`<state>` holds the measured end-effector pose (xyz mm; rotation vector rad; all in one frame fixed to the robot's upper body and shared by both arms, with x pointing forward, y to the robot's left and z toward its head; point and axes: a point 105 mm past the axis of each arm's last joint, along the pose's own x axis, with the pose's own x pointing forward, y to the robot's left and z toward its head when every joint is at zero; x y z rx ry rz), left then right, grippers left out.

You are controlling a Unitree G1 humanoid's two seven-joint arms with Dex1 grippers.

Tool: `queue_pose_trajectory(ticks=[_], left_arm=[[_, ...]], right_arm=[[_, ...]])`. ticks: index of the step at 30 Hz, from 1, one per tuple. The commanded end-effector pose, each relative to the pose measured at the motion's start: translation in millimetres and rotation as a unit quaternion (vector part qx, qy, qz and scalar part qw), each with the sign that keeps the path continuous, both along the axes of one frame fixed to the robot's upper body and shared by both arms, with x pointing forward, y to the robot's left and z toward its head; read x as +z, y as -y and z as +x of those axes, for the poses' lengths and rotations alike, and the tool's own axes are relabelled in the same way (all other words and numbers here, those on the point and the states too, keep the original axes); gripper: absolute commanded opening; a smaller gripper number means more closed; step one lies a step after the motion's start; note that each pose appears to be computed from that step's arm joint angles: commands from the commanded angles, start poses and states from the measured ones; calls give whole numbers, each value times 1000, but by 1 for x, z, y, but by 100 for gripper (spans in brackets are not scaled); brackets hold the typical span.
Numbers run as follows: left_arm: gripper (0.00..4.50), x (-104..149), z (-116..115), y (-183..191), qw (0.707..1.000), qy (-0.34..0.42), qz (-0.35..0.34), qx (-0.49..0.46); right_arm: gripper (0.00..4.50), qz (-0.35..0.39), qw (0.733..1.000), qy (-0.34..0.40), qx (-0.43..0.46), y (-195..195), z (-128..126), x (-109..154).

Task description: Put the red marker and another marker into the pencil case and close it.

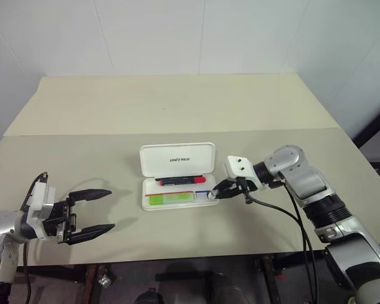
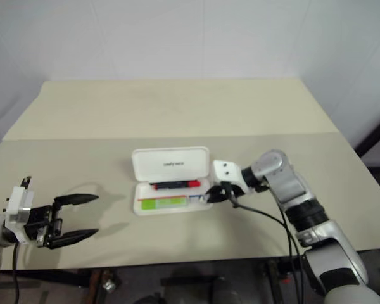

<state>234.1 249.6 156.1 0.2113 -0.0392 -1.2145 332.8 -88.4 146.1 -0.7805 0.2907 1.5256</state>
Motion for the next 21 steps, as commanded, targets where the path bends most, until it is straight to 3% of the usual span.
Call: queue_pose_trajectory(ticks=[1,14,21], left_arm=[[450,13,0,-11,1000,30,-7,3],[450,15,7,-14,999,37,-6,-4],[450,17,9,-13,999,40,-6,-7]], right_arm=[[35,16,1000,17,1,-13,0,9],[35,7,1000,7,-16,-15,-3,7],[274,-12,1000,2,-25,-10,-3,4]])
